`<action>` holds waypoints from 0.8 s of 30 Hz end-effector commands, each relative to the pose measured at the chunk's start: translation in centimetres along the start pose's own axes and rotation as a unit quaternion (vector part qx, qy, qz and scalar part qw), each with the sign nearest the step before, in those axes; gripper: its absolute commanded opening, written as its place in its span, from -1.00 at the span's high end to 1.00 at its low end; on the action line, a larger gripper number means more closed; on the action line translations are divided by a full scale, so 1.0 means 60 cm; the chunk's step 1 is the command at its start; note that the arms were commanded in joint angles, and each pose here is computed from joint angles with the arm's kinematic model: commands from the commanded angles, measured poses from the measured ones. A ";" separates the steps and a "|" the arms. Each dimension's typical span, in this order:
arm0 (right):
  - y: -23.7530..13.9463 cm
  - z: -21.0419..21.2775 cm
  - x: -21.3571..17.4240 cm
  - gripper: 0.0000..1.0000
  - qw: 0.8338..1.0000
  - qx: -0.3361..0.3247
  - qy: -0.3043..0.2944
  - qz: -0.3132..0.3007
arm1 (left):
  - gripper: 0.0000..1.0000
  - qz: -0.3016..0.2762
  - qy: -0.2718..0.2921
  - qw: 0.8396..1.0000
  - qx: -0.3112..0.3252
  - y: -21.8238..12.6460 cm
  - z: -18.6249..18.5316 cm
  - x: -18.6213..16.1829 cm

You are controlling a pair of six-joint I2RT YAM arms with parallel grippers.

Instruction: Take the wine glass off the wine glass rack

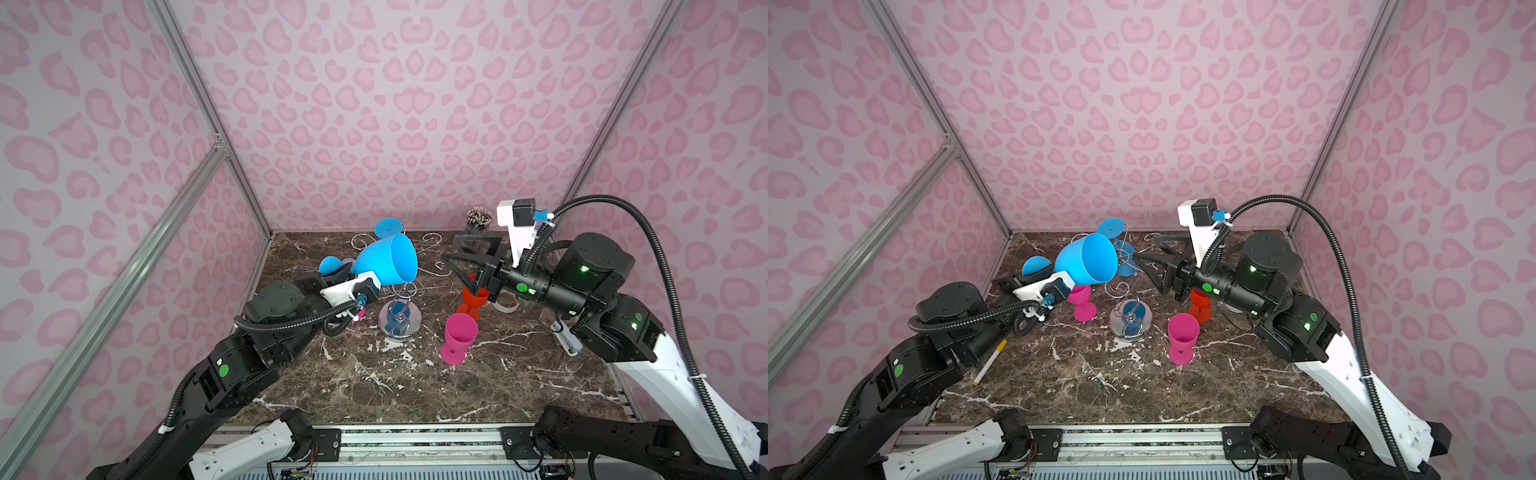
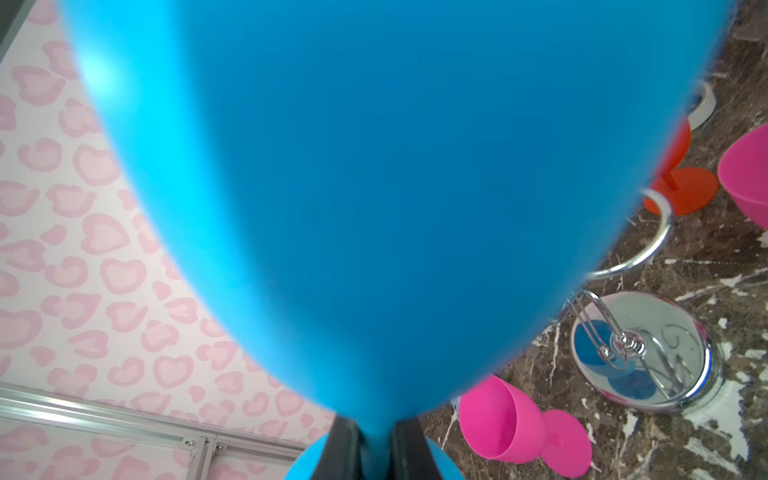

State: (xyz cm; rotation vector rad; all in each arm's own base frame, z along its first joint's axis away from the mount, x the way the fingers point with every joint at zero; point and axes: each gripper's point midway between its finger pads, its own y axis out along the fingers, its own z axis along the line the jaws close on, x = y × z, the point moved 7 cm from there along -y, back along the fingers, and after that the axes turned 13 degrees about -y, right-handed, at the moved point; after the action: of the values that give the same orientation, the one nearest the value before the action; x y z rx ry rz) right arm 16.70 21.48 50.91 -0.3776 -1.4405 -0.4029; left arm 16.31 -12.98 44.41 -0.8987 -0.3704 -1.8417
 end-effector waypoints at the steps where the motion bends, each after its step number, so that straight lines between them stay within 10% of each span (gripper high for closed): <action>1: 0.016 0.005 -0.016 -0.27 0.998 0.029 0.039 0.031 | 0.92 -0.010 0.018 0.999 0.026 -0.002 0.012 0.009; 24: 0.088 -0.012 -0.060 0.00 0.991 0.034 0.107 0.074 | 0.92 -0.006 0.046 0.999 0.008 0.013 -0.006 0.012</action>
State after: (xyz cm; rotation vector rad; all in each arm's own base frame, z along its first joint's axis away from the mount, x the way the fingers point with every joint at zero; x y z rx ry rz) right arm 19.39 25.49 47.09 -0.3920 -1.2152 -0.2623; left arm 16.66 -14.04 43.90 -0.8165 -0.2947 -1.8692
